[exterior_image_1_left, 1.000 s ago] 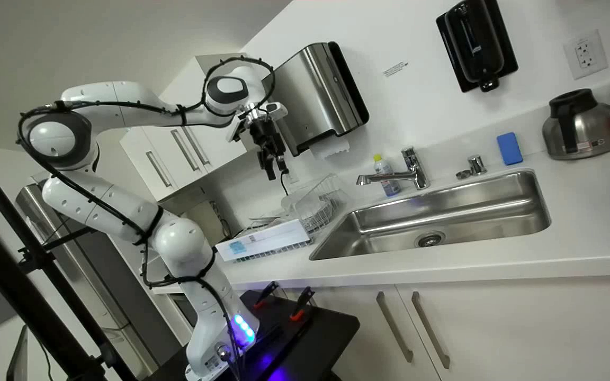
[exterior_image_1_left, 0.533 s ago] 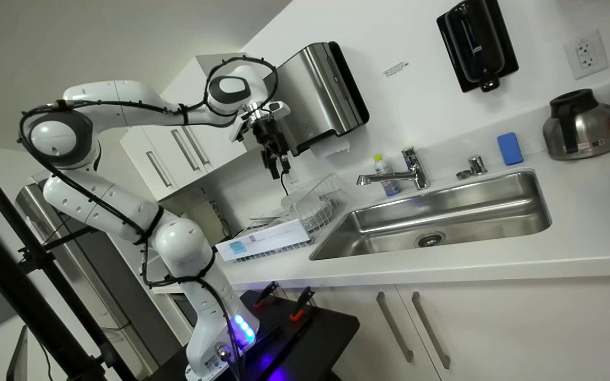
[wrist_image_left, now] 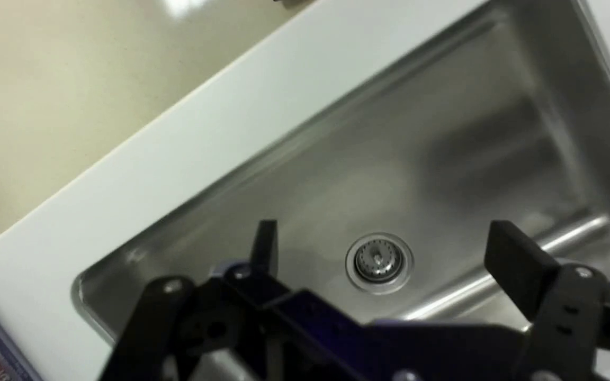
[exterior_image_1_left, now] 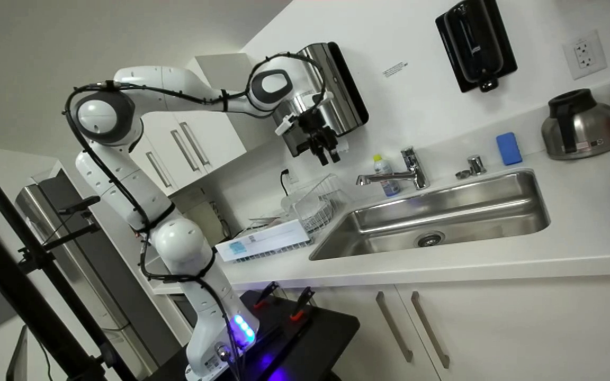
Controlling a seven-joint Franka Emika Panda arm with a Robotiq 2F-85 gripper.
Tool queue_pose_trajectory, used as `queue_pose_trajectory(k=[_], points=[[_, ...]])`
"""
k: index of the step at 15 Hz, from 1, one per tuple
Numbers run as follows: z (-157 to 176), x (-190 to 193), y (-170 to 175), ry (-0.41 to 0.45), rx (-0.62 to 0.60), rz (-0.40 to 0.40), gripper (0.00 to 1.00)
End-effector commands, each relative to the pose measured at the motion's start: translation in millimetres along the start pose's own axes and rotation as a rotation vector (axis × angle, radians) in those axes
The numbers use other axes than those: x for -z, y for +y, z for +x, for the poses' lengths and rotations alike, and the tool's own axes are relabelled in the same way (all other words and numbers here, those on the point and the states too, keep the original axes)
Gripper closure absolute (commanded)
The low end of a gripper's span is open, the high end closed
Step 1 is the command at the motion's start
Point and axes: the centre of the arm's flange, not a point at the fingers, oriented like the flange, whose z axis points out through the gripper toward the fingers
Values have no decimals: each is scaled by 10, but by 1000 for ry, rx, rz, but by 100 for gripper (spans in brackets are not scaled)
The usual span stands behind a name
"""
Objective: Open the tap
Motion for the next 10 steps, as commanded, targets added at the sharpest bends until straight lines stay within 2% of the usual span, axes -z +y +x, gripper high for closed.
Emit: queue_pose_trajectory(k=[1, 2, 4, 8, 10], points=[[614, 46, 140, 35, -126, 74, 0], [284, -18, 108, 26, -66, 54, 0], [456, -46, 157, 26, -90, 61, 0], [572, -75, 126, 33, -116, 61, 0], [712, -94, 130, 68, -151, 110, 0]])
